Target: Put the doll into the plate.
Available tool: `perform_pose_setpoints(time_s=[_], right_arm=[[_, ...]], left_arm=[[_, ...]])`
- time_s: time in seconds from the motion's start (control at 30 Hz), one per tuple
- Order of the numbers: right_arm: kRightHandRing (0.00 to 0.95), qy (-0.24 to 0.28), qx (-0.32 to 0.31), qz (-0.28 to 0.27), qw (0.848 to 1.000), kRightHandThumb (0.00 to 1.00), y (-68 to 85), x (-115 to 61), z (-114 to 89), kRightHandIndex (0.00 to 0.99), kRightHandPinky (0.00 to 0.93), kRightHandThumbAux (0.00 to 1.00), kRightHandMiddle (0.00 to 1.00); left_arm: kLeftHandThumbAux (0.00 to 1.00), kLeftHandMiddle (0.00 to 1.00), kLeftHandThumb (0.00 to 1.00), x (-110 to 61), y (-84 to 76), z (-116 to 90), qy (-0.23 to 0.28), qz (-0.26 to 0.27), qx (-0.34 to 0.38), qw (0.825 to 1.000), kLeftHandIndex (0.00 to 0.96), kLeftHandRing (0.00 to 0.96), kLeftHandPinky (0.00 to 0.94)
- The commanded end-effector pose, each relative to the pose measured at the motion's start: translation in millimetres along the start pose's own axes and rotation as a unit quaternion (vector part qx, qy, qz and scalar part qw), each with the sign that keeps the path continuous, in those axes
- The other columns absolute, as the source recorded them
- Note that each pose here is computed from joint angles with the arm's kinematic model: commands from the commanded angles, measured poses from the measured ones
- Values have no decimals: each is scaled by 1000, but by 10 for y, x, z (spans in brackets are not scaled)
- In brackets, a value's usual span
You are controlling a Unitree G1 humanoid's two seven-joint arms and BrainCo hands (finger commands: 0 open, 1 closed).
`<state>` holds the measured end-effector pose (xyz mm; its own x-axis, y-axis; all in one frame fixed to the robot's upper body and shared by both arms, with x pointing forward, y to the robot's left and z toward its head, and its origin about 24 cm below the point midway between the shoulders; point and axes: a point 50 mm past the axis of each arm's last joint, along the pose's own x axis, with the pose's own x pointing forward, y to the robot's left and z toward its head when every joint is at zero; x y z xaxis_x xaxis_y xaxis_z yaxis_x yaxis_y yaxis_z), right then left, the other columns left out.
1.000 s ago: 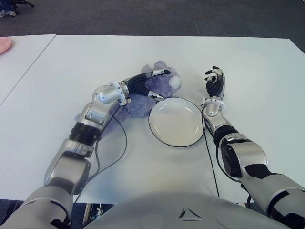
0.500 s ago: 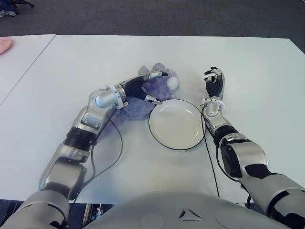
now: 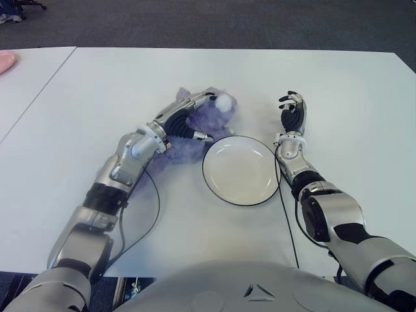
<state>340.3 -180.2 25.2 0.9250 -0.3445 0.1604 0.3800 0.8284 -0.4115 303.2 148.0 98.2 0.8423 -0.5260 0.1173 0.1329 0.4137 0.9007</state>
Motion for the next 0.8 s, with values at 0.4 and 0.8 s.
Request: perform_pose_setpoints(time_s=[0.4, 0.8], right_arm=[[382, 170, -75, 80, 979, 1000, 70, -760, -830, 441, 500, 692, 198], [377, 167, -82, 81, 979, 1000, 67, -776, -840, 416, 496, 700, 203]], left_arm=[[358, 0, 119, -150, 209, -351, 85, 253, 272, 924, 0, 0, 0], [303, 0, 106, -325, 271, -306, 119, 308, 252, 910, 0, 0, 0]])
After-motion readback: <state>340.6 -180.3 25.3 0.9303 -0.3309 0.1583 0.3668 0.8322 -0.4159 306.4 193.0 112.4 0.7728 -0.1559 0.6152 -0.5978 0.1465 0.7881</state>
